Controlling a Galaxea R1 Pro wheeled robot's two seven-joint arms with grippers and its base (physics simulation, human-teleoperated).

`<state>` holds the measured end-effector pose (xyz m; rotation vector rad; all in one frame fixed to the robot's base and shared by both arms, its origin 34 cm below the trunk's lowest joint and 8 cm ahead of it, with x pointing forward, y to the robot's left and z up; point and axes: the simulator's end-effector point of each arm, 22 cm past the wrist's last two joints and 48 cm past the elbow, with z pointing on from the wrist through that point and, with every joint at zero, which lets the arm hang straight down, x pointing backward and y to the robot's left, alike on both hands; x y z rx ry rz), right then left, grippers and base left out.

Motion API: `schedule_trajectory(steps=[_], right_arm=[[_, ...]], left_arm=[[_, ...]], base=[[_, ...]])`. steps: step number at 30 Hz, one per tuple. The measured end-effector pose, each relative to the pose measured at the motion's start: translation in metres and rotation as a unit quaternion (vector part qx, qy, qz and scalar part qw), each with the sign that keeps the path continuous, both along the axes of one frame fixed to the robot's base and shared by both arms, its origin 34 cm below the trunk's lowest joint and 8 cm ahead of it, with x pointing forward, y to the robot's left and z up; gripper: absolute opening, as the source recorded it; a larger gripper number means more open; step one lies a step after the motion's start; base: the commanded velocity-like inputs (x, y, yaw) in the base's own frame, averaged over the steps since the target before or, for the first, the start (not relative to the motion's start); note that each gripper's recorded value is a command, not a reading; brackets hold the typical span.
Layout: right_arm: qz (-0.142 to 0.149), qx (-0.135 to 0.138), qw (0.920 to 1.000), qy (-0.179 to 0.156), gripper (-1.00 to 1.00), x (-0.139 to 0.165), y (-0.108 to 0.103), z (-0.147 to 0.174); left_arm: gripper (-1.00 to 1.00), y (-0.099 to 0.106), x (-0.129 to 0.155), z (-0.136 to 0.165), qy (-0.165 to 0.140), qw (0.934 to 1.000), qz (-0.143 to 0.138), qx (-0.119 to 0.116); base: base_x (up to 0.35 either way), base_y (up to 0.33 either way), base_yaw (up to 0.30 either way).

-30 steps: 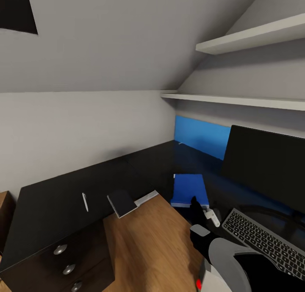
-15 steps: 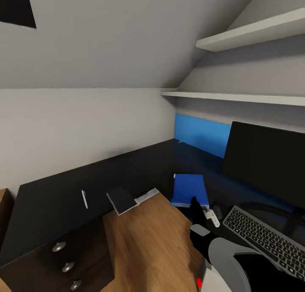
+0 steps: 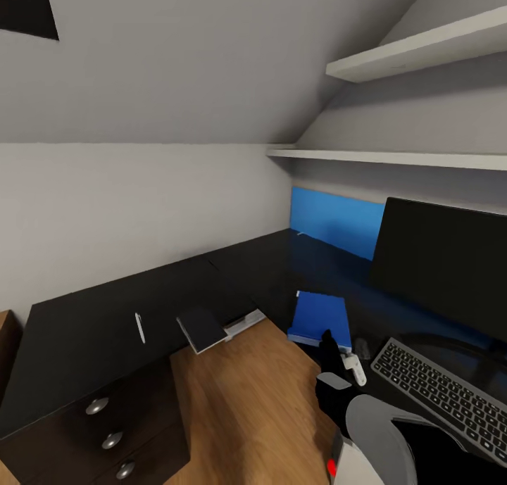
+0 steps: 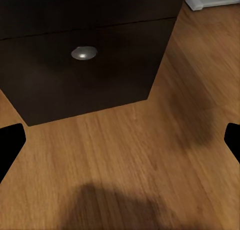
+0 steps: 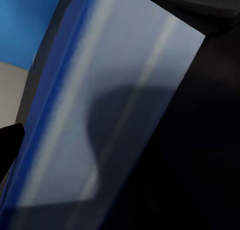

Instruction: In the bedroom, organize the workspace by keeping the computer under the desk, ensuring the monitor is on the desk, placing the keyboard on the desk next to the monitor, placing the mouse on the desk next to the keyboard, moving the folder from the swivel chair onto the desk next to the mouse, stacking the notebook on top of the folder with the pen on top of the notebook, and positioning the swivel chair next to the desk.

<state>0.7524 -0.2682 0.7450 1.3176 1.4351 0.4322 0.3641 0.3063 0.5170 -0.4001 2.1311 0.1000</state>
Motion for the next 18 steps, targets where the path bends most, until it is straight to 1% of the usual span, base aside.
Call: schedule_trajectory(steps=[3,7,9,12,15,18], right_arm=[[0.0,0.0,1.0,0.0,-1.0,-0.0001,0.0,0.0],[-0.002,0.002,1.0,-0.002,-1.0,-0.0025,-0.0004,0.0032],[0.002,-0.002,1.0,-0.001,-1.0,0.0003,0.0003,0.0011],[0.001,-0.002,1.0,-0.001,-1.0,0.0003,0.0002,0.0009],[0.001,-0.002,1.0,-0.001,-1.0,0.0002,0.0003,0.0011],[0.001,-0.002,1.0,-0.001,-1.0,0.0003,-0.0004,0.001]], left_arm=[[1.0,0.0002,0.0002,0.0001,0.0,1.0,-0.001,0.0],[1.0,0.0,-0.0002,0.0023,-0.003,1.0,-0.002,0.0],[1.0,0.0002,0.0006,0.0003,0.0,1.0,-0.002,0.001],[1.0,0.0004,0.0001,0.0001,0.0,1.0,-0.002,0.001],[1.0,-0.0001,0.0004,0.0003,-0.001,1.0,-0.003,0.0],[1.0,0.0,0.0004,0.0003,0.0,1.0,-0.003,0.001]], base=[[0.041,0.0,0.0],[0.215,0.0,0.0],[0.106,0.0,0.0],[0.052,0.0,0.0],[0.168,0.0,0.0],[0.076,0.0,0.0]])
